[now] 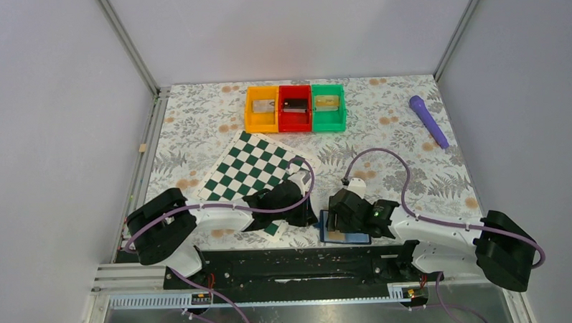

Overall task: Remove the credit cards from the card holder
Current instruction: Remove the credit card from the card holder.

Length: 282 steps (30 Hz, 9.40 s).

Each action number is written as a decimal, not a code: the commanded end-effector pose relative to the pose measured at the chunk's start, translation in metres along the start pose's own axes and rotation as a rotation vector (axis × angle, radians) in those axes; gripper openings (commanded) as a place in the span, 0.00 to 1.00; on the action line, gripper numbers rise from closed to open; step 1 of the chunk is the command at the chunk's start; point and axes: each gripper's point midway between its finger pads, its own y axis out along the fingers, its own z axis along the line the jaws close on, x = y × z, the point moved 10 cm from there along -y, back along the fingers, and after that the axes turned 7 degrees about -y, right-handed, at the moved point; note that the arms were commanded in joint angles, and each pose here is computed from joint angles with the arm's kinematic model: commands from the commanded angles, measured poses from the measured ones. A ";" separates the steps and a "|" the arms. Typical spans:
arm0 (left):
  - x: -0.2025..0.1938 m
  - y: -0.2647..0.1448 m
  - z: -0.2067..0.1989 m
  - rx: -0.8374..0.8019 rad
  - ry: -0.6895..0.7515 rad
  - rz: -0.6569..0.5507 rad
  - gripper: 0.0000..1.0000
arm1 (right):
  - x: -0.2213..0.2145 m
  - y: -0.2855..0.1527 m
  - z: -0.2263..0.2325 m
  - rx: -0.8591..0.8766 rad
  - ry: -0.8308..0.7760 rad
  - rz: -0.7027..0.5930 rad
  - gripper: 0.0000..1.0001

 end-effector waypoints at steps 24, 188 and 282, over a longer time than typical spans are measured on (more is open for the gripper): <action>0.004 -0.008 -0.008 -0.069 -0.011 -0.050 0.00 | 0.005 -0.018 -0.005 0.016 -0.010 -0.081 0.57; 0.002 -0.014 -0.012 -0.118 -0.049 -0.046 0.00 | -0.014 -0.012 0.023 -0.075 -0.152 0.011 0.66; 0.021 0.056 -0.039 -0.215 -0.095 0.010 0.31 | 0.008 -0.003 -0.067 -0.060 0.247 -0.039 0.17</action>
